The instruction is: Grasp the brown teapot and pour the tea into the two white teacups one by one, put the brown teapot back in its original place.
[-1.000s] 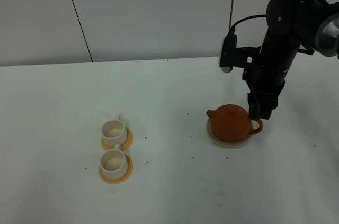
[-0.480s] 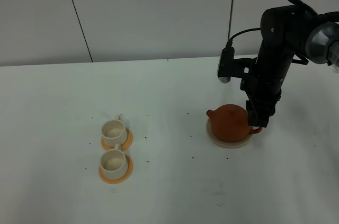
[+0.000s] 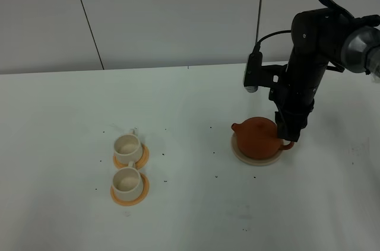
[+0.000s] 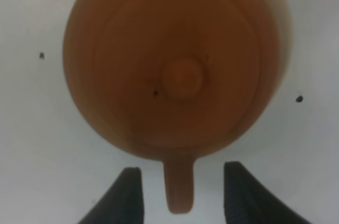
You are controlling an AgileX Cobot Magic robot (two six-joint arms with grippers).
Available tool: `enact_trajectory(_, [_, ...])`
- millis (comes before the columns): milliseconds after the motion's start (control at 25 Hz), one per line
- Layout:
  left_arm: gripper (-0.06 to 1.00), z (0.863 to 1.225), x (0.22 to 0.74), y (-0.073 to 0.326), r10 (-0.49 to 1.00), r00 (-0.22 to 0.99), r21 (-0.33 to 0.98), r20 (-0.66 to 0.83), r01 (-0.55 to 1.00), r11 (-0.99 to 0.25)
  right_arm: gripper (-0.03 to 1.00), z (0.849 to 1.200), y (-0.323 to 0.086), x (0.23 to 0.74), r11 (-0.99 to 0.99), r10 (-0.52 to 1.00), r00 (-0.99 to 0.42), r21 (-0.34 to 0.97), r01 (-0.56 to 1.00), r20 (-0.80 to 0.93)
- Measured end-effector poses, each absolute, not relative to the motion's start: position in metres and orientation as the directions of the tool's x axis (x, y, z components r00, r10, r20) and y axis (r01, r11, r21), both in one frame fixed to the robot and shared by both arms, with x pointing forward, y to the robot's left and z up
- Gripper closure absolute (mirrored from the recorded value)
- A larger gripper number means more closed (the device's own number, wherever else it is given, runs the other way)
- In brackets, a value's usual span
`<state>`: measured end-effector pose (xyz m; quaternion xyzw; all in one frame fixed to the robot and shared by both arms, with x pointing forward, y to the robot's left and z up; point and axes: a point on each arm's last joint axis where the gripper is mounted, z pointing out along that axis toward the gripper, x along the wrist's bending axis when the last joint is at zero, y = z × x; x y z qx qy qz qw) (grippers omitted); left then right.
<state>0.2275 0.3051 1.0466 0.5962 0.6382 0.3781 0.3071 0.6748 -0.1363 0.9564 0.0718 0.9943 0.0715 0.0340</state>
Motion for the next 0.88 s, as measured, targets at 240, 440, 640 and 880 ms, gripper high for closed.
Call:
enact_trajectory(240, [0.57, 1.0466, 0.2275, 0.3051, 0.993, -0.1, 0.849, 0.059, 0.529, 0.003, 0.62, 0.945, -0.1366, 0.6766, 0.982, 0.144, -0.989, 0.129, 0.138, -0.044])
enact_trajectory(440, [0.57, 1.0466, 0.2275, 0.3051, 0.993, -0.1, 0.849, 0.059, 0.529, 0.003, 0.61, 0.945, -0.1377, 0.6785, 0.984, 0.14, -0.988, 0.12, 0.131, -0.066])
enact_trajectory(640, [0.57, 1.0466, 0.2275, 0.3051, 0.993, -0.1, 0.849, 0.059, 0.529, 0.003, 0.61, 0.9449, -0.1383, 0.6792, 0.985, 0.136, -0.988, 0.113, 0.127, -0.076])
enact_trajectory(880, [0.57, 1.0466, 0.2275, 0.3051, 0.993, -0.1, 0.849, 0.059, 0.529, 0.003, 0.61, 0.9449, -0.1387, 0.6794, 0.986, 0.135, -0.988, 0.109, 0.126, -0.078])
